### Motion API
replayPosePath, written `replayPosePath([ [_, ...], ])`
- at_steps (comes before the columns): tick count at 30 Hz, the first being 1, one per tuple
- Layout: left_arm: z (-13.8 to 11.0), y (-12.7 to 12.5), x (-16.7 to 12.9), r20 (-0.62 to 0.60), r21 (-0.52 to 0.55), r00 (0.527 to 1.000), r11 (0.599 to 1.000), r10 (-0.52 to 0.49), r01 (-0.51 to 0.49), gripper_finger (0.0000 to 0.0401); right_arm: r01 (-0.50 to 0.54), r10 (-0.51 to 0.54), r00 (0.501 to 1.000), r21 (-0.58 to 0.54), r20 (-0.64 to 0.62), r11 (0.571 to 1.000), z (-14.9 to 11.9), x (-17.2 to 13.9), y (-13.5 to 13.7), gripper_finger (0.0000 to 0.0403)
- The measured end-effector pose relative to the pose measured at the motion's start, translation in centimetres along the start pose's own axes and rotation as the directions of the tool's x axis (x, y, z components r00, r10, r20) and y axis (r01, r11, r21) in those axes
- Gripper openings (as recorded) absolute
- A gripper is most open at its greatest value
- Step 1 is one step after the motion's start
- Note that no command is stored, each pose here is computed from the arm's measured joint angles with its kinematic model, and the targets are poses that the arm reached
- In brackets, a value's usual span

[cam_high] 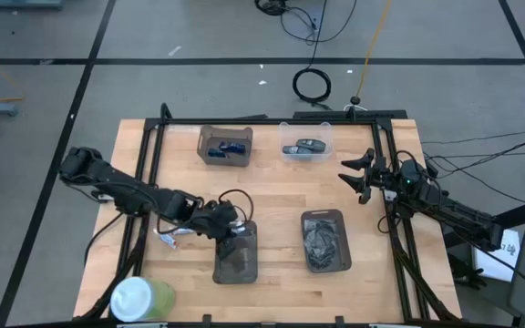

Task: Pick & Place Travel size toiletries
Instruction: Put the bottom white toothpaste into the bottom left black bin

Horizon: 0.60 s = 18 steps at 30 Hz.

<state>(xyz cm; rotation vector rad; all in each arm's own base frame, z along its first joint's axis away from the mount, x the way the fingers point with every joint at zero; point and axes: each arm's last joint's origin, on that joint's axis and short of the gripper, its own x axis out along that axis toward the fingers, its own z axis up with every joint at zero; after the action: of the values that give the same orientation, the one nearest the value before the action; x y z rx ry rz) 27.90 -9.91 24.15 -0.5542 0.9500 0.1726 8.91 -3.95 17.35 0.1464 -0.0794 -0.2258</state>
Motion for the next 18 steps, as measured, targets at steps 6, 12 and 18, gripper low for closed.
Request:
replayPosePath([
  [6, 0.7, -0.2, 1.6, -0.123, 0.04, 0.992, 0.999, 0.014, -0.01, 0.0021, 0.0, 0.0, 1.0, 0.0, 0.0, 1.0, 0.0, 0.0, 0.0, 0.0216],
  [12, 1.2, 0.1, 2.3, -0.154, 0.015, 0.988, 1.0, -0.018, 0.021, 0.0021, 0.0, 0.0, 1.0, 0.0, 0.0, 1.0, 0.0, 0.0, 0.0, 0.0219],
  [18, 1.3, 0.1, 2.3, -0.152, 0.002, 0.988, 1.0, -0.026, 0.027, 0.0021, 0.0, 0.0, 1.0, 0.0, 0.001, 1.0, 0.0, 0.0, 0.0, 0.0217],
])
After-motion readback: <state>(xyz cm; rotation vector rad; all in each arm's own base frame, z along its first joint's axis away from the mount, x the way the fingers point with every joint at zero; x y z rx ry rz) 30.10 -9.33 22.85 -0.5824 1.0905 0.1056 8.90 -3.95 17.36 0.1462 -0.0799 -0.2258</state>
